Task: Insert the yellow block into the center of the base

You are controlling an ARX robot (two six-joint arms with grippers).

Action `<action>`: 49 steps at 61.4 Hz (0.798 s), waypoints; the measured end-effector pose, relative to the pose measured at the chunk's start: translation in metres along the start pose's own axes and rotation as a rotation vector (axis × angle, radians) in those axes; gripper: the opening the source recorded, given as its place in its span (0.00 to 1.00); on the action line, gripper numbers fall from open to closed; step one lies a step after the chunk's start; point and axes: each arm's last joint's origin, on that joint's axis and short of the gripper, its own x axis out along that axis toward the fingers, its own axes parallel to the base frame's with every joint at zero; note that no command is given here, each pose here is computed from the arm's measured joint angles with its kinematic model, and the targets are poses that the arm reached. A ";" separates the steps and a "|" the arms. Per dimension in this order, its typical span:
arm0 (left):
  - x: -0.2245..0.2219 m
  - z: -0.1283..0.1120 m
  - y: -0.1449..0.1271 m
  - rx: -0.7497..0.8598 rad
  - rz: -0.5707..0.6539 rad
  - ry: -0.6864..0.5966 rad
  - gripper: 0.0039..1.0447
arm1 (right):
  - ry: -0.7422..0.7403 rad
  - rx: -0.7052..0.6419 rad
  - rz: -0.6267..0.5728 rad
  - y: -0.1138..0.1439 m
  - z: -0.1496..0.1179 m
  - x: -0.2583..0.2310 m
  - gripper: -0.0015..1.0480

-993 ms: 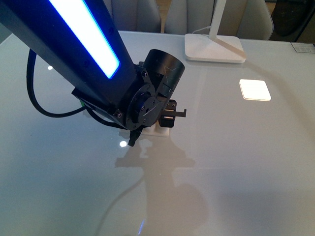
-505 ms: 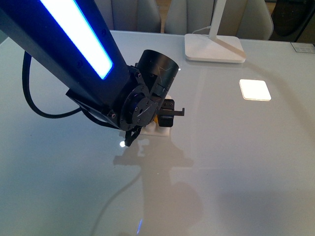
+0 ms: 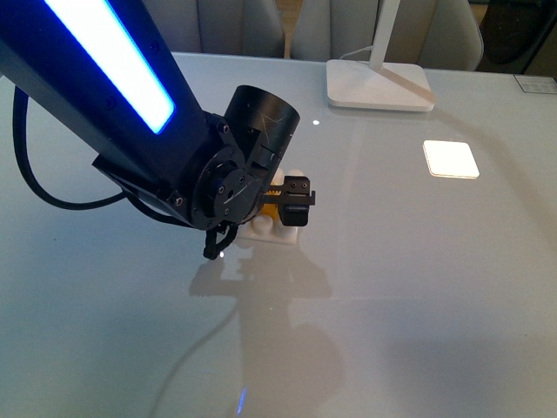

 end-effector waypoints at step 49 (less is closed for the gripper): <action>-0.162 0.029 0.104 -0.333 -0.057 -0.279 0.93 | 0.000 0.000 0.000 0.000 0.000 0.000 0.92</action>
